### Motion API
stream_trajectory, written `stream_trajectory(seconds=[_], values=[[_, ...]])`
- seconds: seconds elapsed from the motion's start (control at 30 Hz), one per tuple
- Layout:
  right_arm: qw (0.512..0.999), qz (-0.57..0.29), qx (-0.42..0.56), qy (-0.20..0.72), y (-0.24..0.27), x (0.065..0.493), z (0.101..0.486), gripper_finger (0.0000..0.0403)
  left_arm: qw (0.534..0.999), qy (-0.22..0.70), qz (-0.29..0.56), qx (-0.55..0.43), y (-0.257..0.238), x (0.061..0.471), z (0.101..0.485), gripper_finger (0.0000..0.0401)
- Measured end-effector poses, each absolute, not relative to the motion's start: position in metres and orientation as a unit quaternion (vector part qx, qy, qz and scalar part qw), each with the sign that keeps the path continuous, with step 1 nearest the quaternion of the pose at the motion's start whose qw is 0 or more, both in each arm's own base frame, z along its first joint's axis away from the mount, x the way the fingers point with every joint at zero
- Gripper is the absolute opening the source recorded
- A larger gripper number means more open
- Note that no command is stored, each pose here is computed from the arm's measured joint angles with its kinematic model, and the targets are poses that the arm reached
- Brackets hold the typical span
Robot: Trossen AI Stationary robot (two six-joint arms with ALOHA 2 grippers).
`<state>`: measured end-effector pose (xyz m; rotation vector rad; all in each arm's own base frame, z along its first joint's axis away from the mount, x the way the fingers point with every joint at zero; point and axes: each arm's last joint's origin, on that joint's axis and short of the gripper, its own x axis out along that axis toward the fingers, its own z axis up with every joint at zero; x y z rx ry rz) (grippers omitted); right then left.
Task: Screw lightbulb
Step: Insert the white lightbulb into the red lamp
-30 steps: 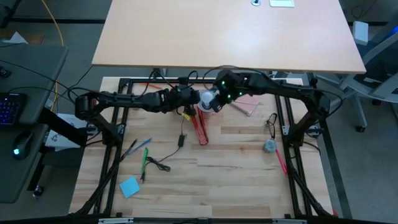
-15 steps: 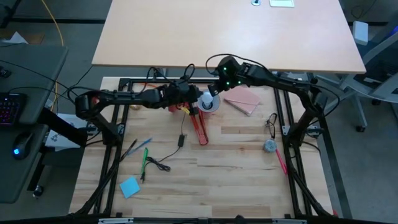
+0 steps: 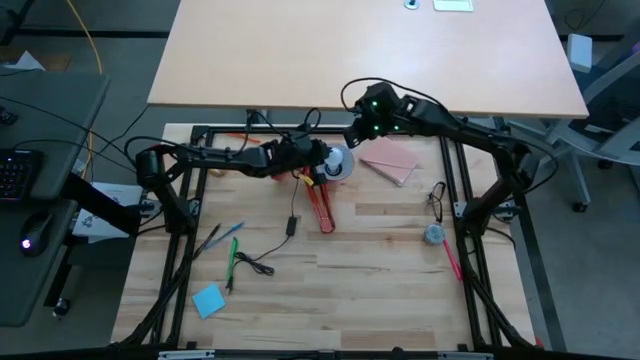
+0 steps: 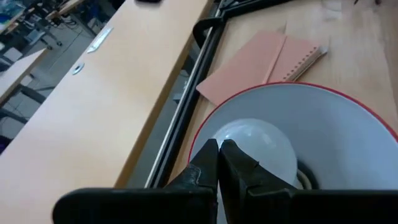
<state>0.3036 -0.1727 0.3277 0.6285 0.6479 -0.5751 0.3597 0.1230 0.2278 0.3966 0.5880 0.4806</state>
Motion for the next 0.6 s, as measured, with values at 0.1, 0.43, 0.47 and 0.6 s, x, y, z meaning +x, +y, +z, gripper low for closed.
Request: stream_trajectory(seconds=[0.1,0.43,0.47,0.6], values=[[0.863,-0.275,0.299,0.300,-0.171,0.300,0.334,0.0000,0.905,0.283,0.249,0.196,0.124,0.360,0.229,0.0000],[0.862,-0.276,0.306,0.294,-0.168,0.298,0.337,0.0000,0.905,0.270,0.255,0.207,0.127,0.368,0.219,0.0000],[0.862,-0.276,0.306,0.295,-0.168,0.298,0.337,0.0000,0.904,0.274,0.256,0.208,0.128,0.369,0.216,0.0000],[0.860,-0.277,0.308,0.298,-0.168,0.297,0.337,0.0000,0.905,0.272,0.254,0.207,0.124,0.371,0.215,0.0000]])
